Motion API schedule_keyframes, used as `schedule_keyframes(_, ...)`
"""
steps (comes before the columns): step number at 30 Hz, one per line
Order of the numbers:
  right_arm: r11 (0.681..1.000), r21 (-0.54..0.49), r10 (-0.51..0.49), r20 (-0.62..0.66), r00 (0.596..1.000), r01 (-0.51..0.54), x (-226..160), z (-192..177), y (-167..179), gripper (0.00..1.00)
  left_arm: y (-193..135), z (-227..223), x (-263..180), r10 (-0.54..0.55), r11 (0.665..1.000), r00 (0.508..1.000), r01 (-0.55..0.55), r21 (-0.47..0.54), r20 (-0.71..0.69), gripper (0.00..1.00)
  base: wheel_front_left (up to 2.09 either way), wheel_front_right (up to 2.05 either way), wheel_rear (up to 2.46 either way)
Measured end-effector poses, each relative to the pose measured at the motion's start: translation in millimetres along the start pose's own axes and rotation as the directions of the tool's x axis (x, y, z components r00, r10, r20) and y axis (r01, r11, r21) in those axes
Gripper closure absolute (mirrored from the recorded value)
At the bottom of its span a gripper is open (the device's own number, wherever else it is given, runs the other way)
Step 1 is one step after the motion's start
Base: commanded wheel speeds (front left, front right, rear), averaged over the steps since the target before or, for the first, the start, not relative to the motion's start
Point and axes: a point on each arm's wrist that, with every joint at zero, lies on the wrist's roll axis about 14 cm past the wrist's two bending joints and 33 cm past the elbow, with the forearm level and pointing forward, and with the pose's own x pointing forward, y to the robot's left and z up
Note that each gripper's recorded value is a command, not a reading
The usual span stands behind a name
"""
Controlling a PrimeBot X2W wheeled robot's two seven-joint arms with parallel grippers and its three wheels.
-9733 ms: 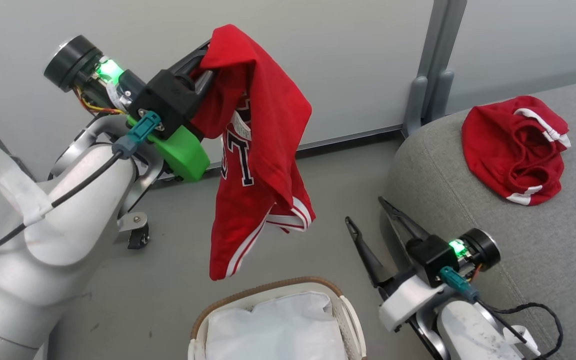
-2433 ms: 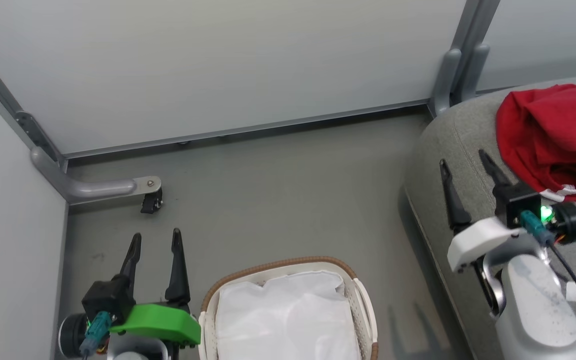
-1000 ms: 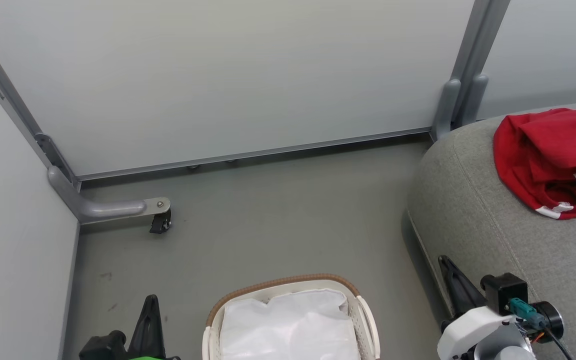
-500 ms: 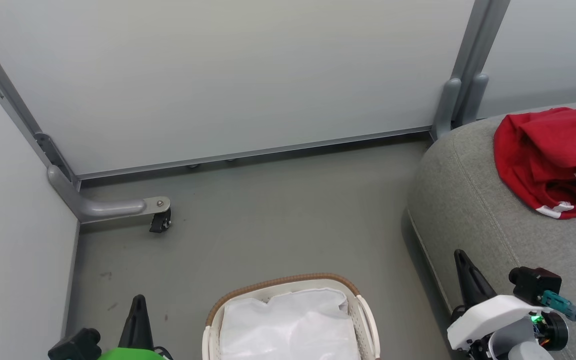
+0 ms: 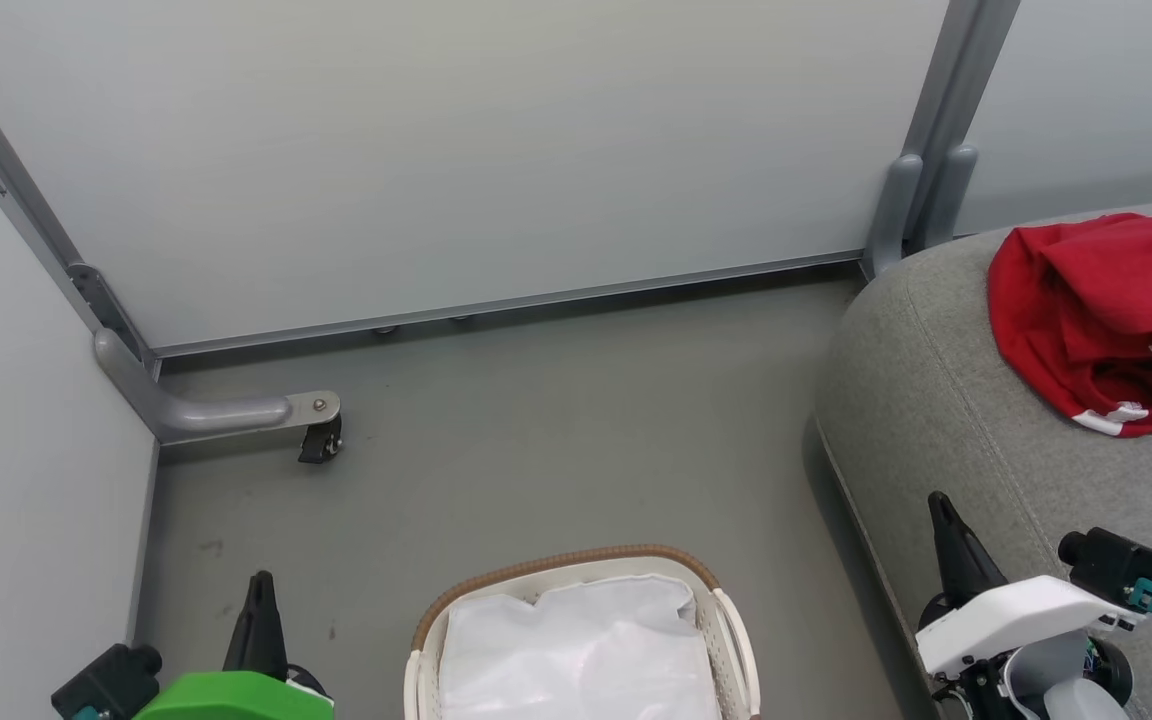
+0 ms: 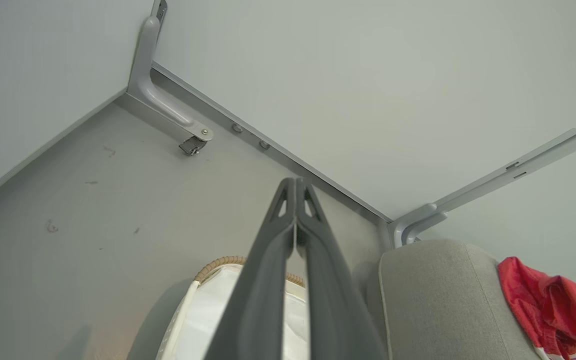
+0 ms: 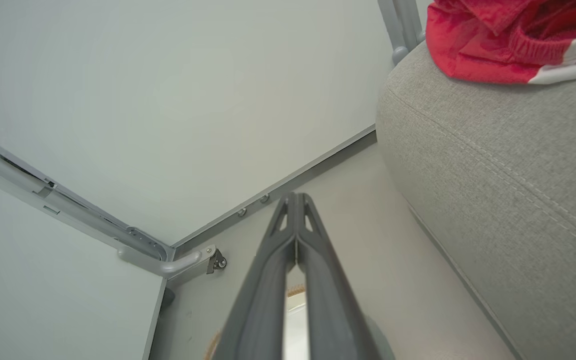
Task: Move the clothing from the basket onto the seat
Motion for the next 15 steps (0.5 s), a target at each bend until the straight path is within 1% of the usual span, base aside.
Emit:
schedule_keyframes(6,0.996,0.087,-0.012,0.004,1.000,0.012,0.7,3.1,-2.4,1.00,-0.8,4.5,3.6,0.000,0.997,1.000,0.000,-0.079,0.001,1.00,0.00,0.00,0.00)
schedule_keyframes(15,0.977,0.210,-0.024,0.004,1.000,0.023,1.5,6.3,-4.9,1.00,-3.1,11.5,8.6,-0.008,0.983,1.000,0.009,-0.185,0.007,1.00,0.00,0.00,0.00)
